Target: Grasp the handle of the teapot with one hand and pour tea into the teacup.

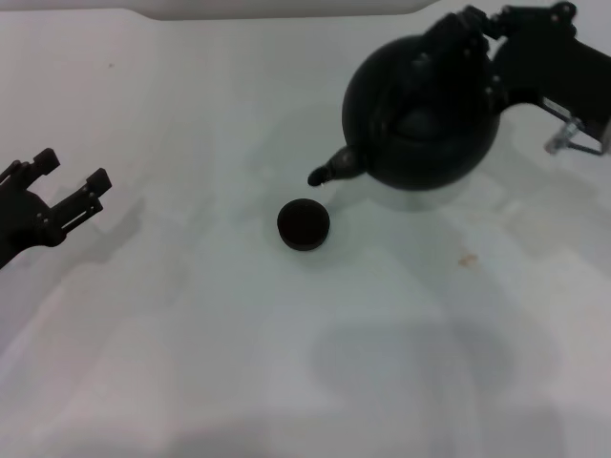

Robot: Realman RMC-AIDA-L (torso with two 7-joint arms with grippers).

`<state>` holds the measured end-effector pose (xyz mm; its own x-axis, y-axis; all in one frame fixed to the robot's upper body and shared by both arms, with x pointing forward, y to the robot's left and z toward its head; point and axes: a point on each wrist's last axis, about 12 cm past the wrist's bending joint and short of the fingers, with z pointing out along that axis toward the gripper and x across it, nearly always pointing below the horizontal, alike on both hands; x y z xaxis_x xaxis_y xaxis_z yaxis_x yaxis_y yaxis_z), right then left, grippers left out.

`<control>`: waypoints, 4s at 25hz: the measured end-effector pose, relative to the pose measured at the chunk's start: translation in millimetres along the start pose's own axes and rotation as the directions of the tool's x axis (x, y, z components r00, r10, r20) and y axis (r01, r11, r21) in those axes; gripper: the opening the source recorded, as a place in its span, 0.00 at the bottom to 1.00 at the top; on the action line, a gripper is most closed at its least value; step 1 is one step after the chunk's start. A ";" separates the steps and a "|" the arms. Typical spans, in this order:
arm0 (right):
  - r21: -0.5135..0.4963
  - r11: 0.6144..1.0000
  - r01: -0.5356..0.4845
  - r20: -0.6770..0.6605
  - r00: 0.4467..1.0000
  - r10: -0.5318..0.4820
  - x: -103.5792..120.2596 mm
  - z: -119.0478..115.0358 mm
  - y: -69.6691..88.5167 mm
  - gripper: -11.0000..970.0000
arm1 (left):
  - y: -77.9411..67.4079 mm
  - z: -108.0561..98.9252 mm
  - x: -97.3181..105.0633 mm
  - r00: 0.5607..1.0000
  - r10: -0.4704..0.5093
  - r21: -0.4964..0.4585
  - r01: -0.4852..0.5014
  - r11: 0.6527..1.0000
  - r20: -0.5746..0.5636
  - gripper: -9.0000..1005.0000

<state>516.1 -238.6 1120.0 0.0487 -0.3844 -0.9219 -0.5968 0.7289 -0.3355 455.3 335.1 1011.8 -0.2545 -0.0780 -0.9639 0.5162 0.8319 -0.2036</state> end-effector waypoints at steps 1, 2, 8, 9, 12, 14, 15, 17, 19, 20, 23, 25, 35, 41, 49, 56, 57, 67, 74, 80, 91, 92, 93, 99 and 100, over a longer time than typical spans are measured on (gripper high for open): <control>-0.014 1.000 -0.021 0.006 1.000 0.021 2.9 -4.7 -1.6 0.12 | 0.2 -0.1 -0.1 1.000 0.000 0.000 0.000 1.000 0.000 0.84; -0.024 0.999 -0.038 0.008 0.999 0.038 6.4 -9.5 -3.4 0.12 | 0.3 -0.2 -0.1 1.000 0.000 -0.001 0.000 1.000 0.000 0.84; -0.072 0.995 -0.067 -0.003 0.998 0.067 27.1 -39.6 -5.5 0.12 | 1.4 3.0 -1.8 1.000 0.006 0.000 -0.006 1.000 -0.001 0.84; -0.070 0.995 -0.066 -0.007 0.998 0.066 30.0 -44.2 -6.0 0.12 | 1.6 3.7 -1.9 1.000 0.007 0.000 -0.007 1.000 -0.004 0.84; -0.055 0.997 -0.054 -0.016 0.998 0.053 36.9 -56.7 -8.6 0.12 | 1.6 6.0 -2.9 1.000 0.012 0.006 -0.012 1.000 -0.006 0.84; -0.046 0.998 -0.045 -0.016 0.999 0.044 39.7 -63.2 -10.3 0.12 | 1.4 7.9 -3.9 1.000 0.015 0.012 -0.015 1.000 -0.005 0.84; -0.044 0.998 -0.043 -0.015 0.999 0.042 40.5 -65.5 -11.0 0.12 | 1.3 8.7 -4.3 1.000 0.016 0.014 -0.016 1.000 -0.005 0.84; -0.045 0.998 -0.045 -0.013 0.999 0.044 42.6 -69.2 -12.4 0.12 | 1.2 9.7 -4.7 1.000 0.018 0.017 -0.018 1.000 -0.005 0.84; -0.048 0.998 -0.051 -0.012 0.999 0.050 45.3 -72.3 -14.2 0.12 | 1.3 10.3 -5.1 1.000 0.019 0.018 -0.019 1.000 -0.005 0.84; -0.049 0.997 -0.055 -0.012 0.998 0.054 46.7 -73.5 -15.0 0.12 | 1.3 10.4 -5.1 1.000 0.019 0.018 -0.019 1.000 -0.005 0.84; -0.050 0.996 -0.068 -0.020 0.998 0.067 51.8 -76.2 -16.2 0.12 | 1.5 10.6 -5.4 1.000 0.019 0.017 -0.019 1.000 -0.004 0.84; -0.050 0.996 -0.078 -0.028 0.997 0.077 55.6 -76.4 -16.4 0.12 | 1.6 10.6 -5.4 1.000 0.019 0.017 -0.019 1.000 -0.004 0.84; -0.087 0.993 -0.077 -0.043 0.996 0.074 68.9 -71.0 -11.4 0.12 | 2.3 14.0 -6.8 1.000 0.024 0.017 -0.024 1.000 -0.007 0.84; -0.092 0.993 -0.068 -0.036 0.997 0.065 74.4 -69.9 -12.4 0.12 | 2.2 14.0 -6.6 1.000 0.025 0.018 -0.024 1.000 -0.008 0.84; -0.090 0.995 -0.051 -0.049 0.998 0.047 84.0 -65.1 -13.8 0.12 | 2.2 13.9 -6.5 1.000 0.025 0.018 -0.025 1.000 -0.009 0.84; -0.076 0.996 -0.050 -0.056 0.997 0.046 88.3 -65.6 -17.6 0.12 | 1.8 13.2 -5.6 1.000 0.022 0.016 -0.022 1.000 -0.010 0.84; -0.075 0.996 -0.049 -0.056 0.997 0.045 88.3 -65.9 -18.0 0.12 | 1.6 13.2 -5.5 1.000 0.021 0.016 -0.021 1.000 -0.010 0.84; -0.067 0.997 -0.050 -0.060 0.997 0.046 89.9 -69.0 -19.1 0.15 | -0.7 13.8 -3.7 1.000 0.009 0.023 -0.009 1.000 -0.009 0.84; -0.055 0.997 -0.061 -0.067 0.996 0.057 93.1 -72.4 -20.8 0.24 | -1.7 13.8 -3.3 1.000 0.006 0.025 -0.006 1.000 -0.007 0.85; -0.051 0.992 -0.113 -0.032 0.993 0.112 93.8 -78.8 -21.9 0.34 | -1.4 13.7 -3.5 1.000 0.007 0.024 -0.007 1.000 -0.005 0.85; -0.051 0.974 -0.222 0.026 0.974 0.223 101.4 -101.2 -22.3 0.65 | 1.5 9.9 -4.6 1.000 0.007 -0.010 -0.007 1.000 0.020 0.84; -0.040 0.972 -0.231 0.031 0.972 0.232 103.2 -105.1 -23.4 0.69 | 2.6 7.6 -5.0 0.999 0.011 -0.027 -0.010 1.000 0.035 0.84; -0.024 0.970 -0.244 0.040 0.969 0.245 105.0 -110.1 -25.2 0.73 | 3.4 4.9 -5.2 0.999 0.015 -0.042 -0.013 0.999 0.050 0.85; 0.179 0.916 -0.360 0.152 0.929 0.336 120.8 -151.2 -42.5 0.91 | 11.9 -20.1 -12.9 0.982 0.044 -0.161 -0.014 0.987 0.185 0.85; 0.212 0.903 -0.374 0.176 0.923 0.341 122.8 -155.4 -44.9 0.91 | 12.8 -22.4 -13.9 0.979 0.050 -0.171 -0.016 0.985 0.197 0.85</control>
<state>424.4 -406.6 1052.0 -0.0174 -0.0062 -0.9998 -0.3876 0.9218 0.0010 447.2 359.1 1026.4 -0.0618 -0.1431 -0.9878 0.3724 0.9149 -0.1558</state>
